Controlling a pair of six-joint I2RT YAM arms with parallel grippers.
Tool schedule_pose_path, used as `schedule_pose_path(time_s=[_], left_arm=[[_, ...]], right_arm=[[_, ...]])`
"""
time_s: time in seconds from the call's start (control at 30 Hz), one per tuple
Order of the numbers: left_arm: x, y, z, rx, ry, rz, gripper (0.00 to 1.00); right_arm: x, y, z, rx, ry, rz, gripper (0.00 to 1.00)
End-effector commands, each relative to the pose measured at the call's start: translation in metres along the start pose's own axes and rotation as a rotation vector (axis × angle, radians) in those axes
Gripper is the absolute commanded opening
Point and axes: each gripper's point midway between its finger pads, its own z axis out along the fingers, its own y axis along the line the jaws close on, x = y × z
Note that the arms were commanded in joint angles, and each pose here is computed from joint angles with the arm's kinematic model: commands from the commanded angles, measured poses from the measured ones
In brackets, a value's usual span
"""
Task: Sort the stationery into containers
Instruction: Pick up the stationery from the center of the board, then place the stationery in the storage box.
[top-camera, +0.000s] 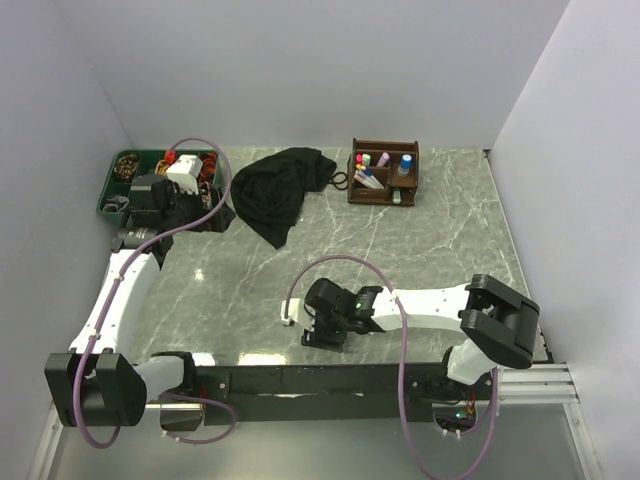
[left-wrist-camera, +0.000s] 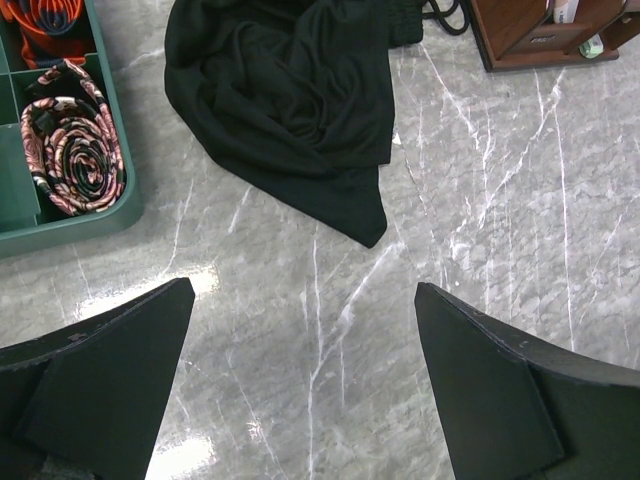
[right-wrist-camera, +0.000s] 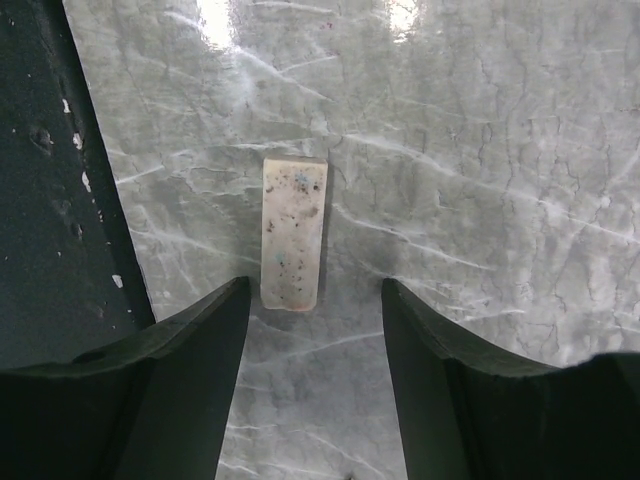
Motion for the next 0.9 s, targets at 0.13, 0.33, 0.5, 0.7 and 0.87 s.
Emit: schedule_pose_path(time_s=[0.13, 0.33, 0.5, 0.7, 0.87], left_arm=[[-0.008, -0.001, -0.004, -0.001, -0.040, 0.000, 1.00], [-0.007, -0.003, -0.004, 0.005, -0.036, 0.002, 0.99], [-0.009, -0.002, 0.000, 0.017, -0.013, 0.003, 0.99], [-0.015, -0.004, 0.021, 0.062, 0.049, -0.035, 0.99], [-0.037, 0.002, 0.040, 0.063, 0.047, -0.048, 0.99]], right_arm=[[-0.023, -0.004, -0.001, 0.016, -0.052, -0.015, 0.51], [-0.026, -0.005, -0.004, 0.005, -0.067, -0.003, 0.33], [-0.044, -0.043, -0.042, 0.111, -0.167, 0.105, 0.27], [-0.034, -0.130, -0.105, 0.308, -0.258, 0.399, 0.24], [0.020, -0.199, -0.143, 0.498, -0.283, 0.678, 0.25]])
